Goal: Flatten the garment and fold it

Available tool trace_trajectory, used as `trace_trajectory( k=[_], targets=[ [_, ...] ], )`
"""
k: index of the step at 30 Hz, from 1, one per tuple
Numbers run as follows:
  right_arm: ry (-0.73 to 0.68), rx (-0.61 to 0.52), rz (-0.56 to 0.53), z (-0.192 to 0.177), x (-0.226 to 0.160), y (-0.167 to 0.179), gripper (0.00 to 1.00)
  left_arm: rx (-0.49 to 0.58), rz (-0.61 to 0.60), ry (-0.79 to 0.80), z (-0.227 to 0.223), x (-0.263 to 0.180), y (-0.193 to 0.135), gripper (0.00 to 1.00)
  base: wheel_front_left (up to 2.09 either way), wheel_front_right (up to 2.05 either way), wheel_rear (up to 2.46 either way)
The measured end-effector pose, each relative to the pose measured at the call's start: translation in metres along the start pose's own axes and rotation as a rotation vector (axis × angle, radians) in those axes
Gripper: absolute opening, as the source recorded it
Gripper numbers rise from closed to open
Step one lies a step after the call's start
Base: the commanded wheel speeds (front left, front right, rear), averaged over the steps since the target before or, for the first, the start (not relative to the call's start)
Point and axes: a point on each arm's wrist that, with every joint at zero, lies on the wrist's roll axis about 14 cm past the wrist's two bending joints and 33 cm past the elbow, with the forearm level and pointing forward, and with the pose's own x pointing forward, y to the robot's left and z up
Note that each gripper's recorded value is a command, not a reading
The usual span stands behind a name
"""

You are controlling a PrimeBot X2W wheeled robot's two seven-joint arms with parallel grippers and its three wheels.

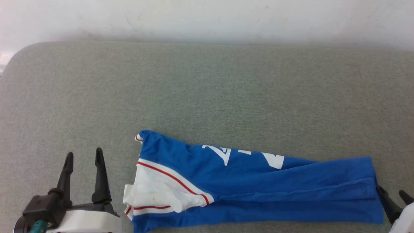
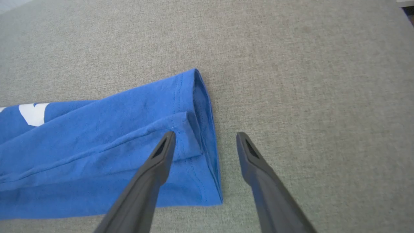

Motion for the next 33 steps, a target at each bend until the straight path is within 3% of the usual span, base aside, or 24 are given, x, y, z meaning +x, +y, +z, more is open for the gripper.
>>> trace_trajectory(
  k=[8, 15, 16, 17, 18, 25, 33],
  targets=[
    [0.108, -0.003, 0.009, -0.022, 0.033, 0.009, 1.00, 0.105, -0.009, -0.012, -0.003, 0.000, -0.002, 1.00, 0.00, 0.00, 0.00],
    [0.237, 0.016, 0.005, -0.045, 0.042, 0.007, 1.00, 0.102, 0.007, 0.009, -0.010, -0.008, -0.001, 1.00, 0.00, 0.00, 0.00],
    [0.243, 0.021, 0.002, -0.045, 0.042, 0.006, 0.89, 0.102, 0.008, 0.008, -0.010, -0.008, 0.000, 1.00, 0.00, 0.00, 0.00],
    [0.243, 0.021, 0.002, -0.045, 0.042, 0.006, 0.24, 0.102, 0.008, 0.008, -0.010, -0.008, 0.000, 1.00, 0.00, 0.00, 0.00],
    [0.244, 0.022, 0.004, -0.045, 0.042, 0.007, 0.00, 0.103, 0.010, 0.008, -0.009, -0.009, 0.000, 1.00, 0.00, 0.00, 0.00],
    [0.166, 0.045, -0.028, -0.029, 0.040, -0.006, 0.00, 0.092, 0.002, 0.005, -0.008, -0.008, -0.002, 1.00, 0.00, 0.00, 0.00],
    [0.032, -0.003, -0.235, 0.013, 0.017, -0.086, 0.00, 0.081, -0.020, 0.003, -0.006, -0.009, -0.009, 1.00, 0.00, 0.00, 0.00]
  ],
)
